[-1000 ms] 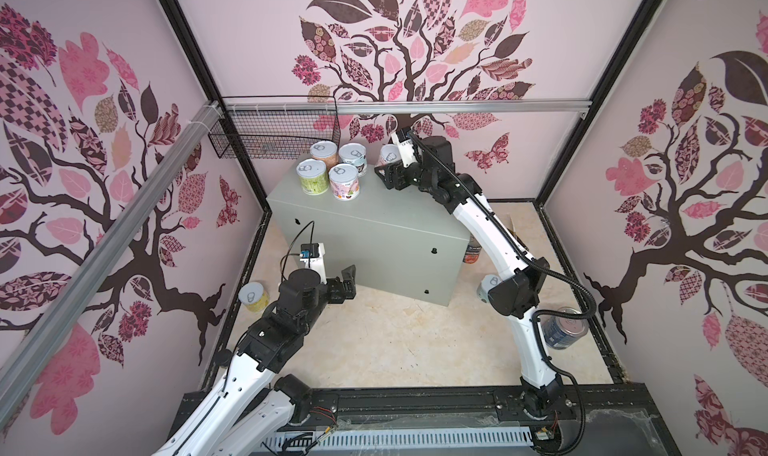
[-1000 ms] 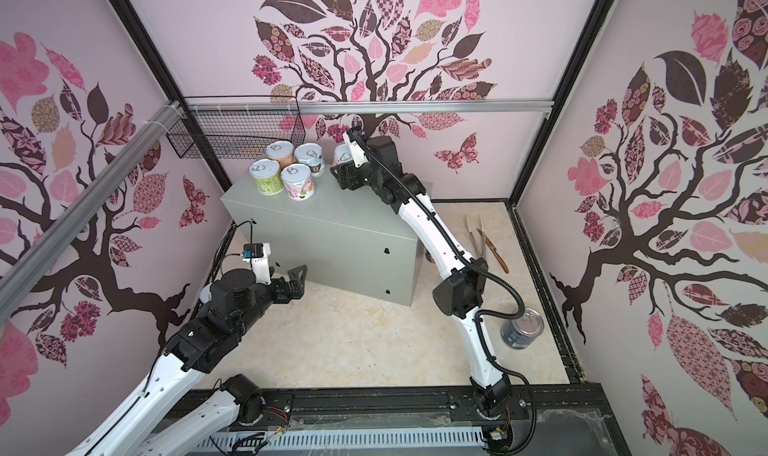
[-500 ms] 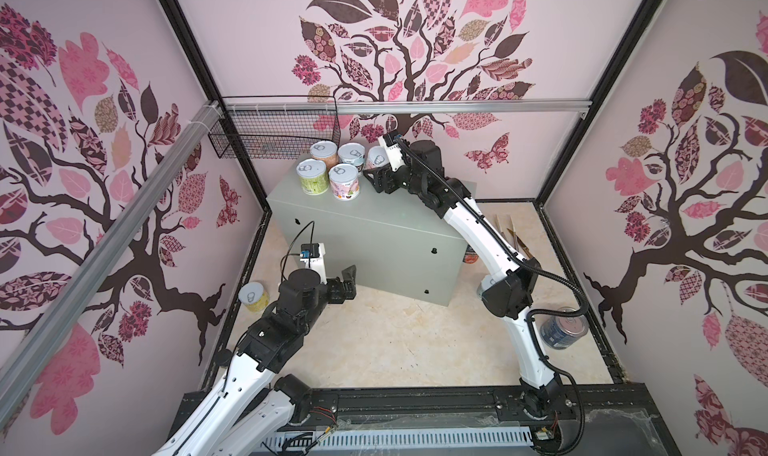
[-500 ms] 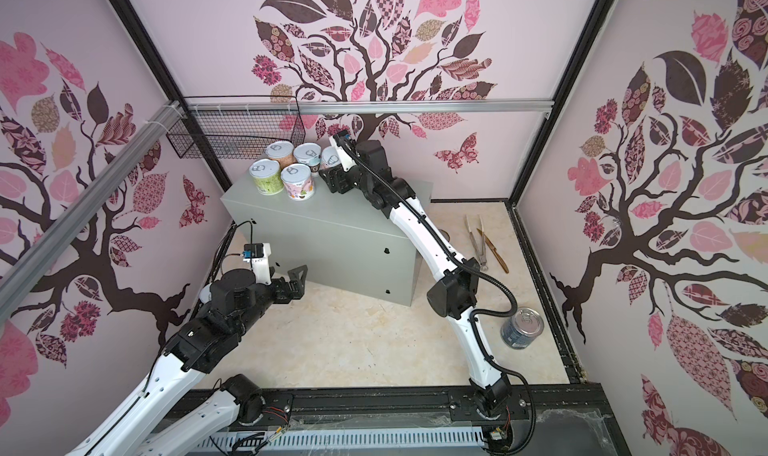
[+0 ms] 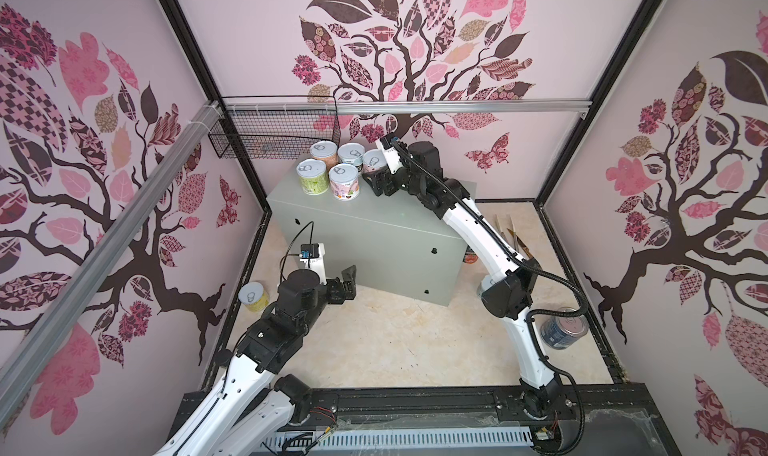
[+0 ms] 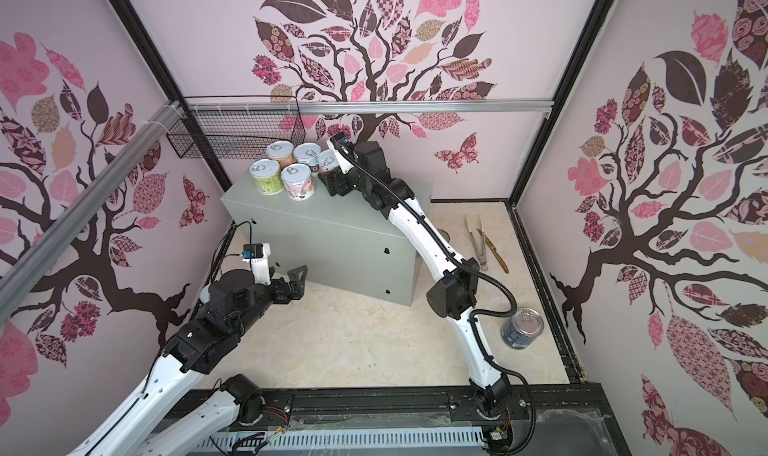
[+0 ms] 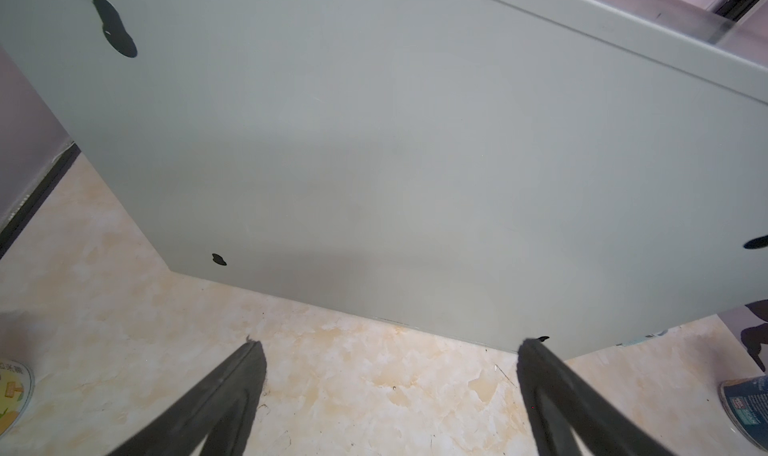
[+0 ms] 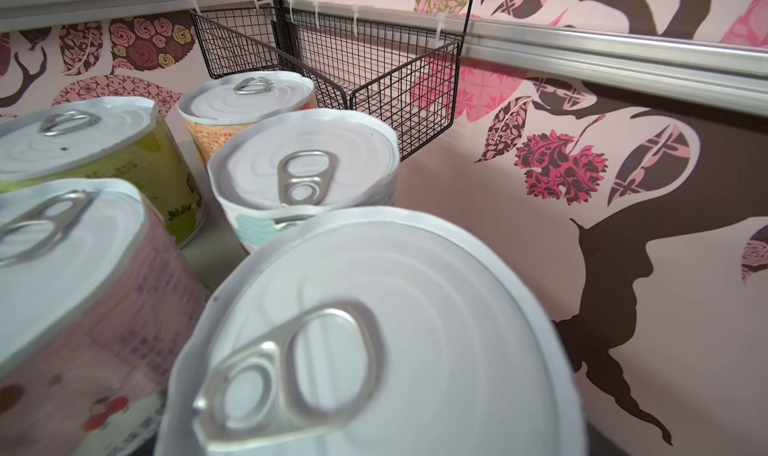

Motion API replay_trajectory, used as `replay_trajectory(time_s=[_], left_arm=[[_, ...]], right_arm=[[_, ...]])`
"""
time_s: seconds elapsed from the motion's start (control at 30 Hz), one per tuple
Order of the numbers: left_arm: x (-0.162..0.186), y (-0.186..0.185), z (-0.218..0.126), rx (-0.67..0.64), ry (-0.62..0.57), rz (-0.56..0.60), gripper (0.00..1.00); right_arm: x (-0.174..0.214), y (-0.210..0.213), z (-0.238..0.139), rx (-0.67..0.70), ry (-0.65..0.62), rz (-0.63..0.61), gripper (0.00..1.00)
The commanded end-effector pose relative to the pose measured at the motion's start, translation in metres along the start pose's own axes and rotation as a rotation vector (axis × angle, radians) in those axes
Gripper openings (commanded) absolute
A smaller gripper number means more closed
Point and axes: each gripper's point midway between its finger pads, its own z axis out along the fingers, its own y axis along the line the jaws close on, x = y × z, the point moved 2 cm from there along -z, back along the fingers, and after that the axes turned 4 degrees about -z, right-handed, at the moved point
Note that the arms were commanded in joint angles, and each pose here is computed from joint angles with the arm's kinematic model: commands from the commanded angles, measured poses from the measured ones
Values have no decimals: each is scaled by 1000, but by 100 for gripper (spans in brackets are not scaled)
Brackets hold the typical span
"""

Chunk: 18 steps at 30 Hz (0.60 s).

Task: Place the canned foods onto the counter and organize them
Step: 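Lower the can beside the pink can on the cabinet top and release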

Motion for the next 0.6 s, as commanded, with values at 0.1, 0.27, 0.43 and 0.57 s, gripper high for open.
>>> replay_trajectory(time_s=[0.1, 0.27, 0.43, 0.57], left_arm=[[8, 3, 3, -2, 9, 5, 98], [6, 2, 3, 2, 6, 5, 98], [6, 2, 3, 2, 7, 7, 98], [5, 1, 2, 9, 5, 9, 98]], right_arm=[[46, 3, 17, -8, 125, 26, 88], [44, 6, 13, -22, 128, 18, 94], [30, 6, 1, -17, 108, 5, 100], [8, 6, -13, -9, 61, -2, 100]])
